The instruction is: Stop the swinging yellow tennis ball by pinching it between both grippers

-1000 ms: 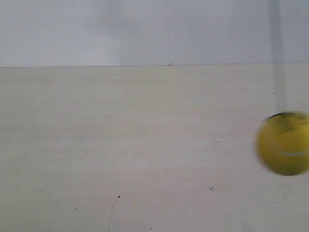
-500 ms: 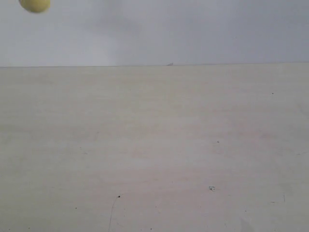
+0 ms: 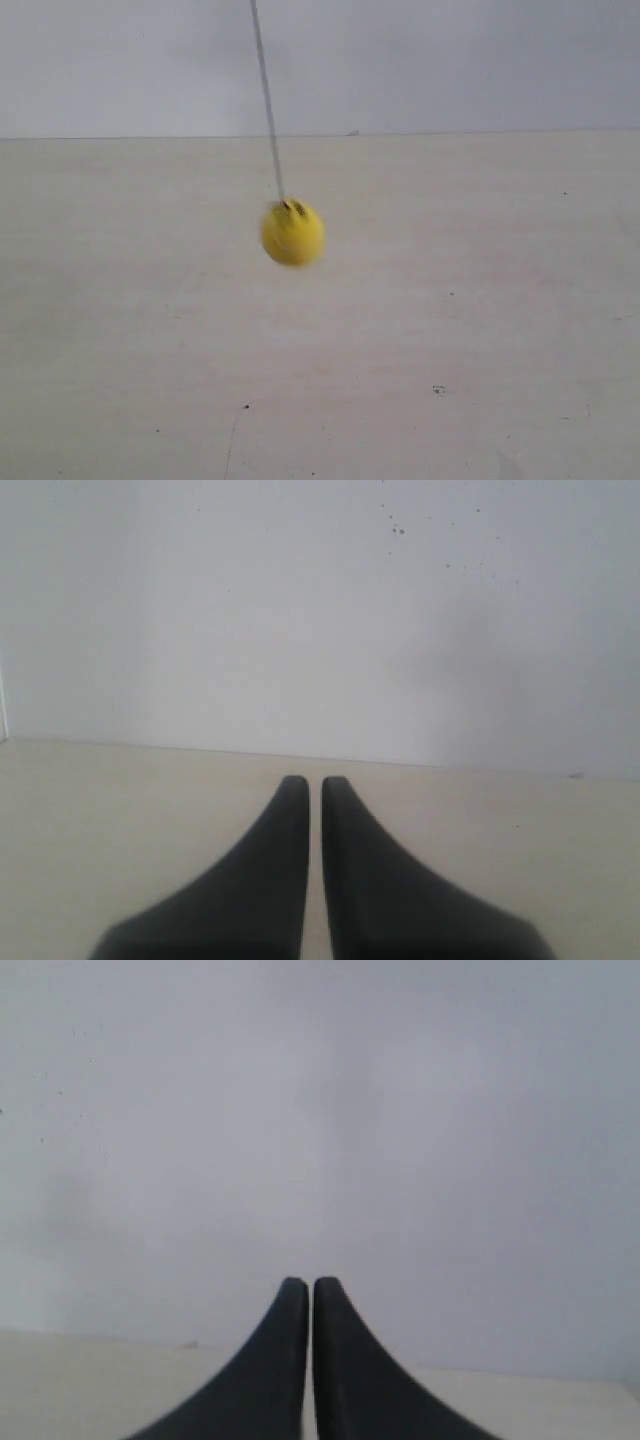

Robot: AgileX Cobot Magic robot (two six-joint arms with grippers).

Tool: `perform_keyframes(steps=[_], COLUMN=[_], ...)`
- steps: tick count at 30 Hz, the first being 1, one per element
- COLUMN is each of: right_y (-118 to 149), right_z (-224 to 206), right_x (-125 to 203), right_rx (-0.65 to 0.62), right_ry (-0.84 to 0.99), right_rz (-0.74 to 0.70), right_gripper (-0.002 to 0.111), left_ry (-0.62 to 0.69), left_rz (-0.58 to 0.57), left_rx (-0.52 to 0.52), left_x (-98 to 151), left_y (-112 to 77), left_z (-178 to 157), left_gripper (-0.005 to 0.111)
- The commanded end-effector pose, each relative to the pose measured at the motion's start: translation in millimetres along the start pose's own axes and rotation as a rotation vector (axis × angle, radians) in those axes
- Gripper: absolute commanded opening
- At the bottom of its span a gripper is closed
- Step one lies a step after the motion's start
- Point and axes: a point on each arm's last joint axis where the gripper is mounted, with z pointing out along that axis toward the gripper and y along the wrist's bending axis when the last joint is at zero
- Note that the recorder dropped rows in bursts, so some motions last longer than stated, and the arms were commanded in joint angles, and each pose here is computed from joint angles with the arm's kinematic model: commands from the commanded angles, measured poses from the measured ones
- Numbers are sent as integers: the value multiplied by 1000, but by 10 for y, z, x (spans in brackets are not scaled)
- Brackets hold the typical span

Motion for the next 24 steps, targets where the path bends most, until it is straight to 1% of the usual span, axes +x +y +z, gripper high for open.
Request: perform_keyframes(steps=[1, 6, 9, 15, 17, 20, 24], right_y=[9, 14, 18, 40, 47, 46, 40], right_z=[-11, -18, -25, -84, -112, -63, 148], right_x=[-108, -154, -191, -370, -428, -443, -623], right_rx=[-16, -32, -41, -86, -99, -96, -87], right_ry=[-119, -169, -210, -414, -484, -463, -407], right_rz=[106, 197, 200, 191, 183, 175, 156], right_gripper=[0, 0, 0, 0, 0, 0, 0], left_ry=[-2, -26, -62, -240, -285, -350, -412], left_rz=[-166, -181, -228, -239, -223, -203, -202], left_rx=[7, 7, 9, 19, 24, 44, 67], left_x=[8, -14, -47, -206, -272, -452, -649], left_y=[-4, -2, 0, 11, 7, -17, -44], left_z=[0, 0, -2, -26, -40, -80, -109], left_gripper=[5, 5, 5, 5, 5, 5, 5])
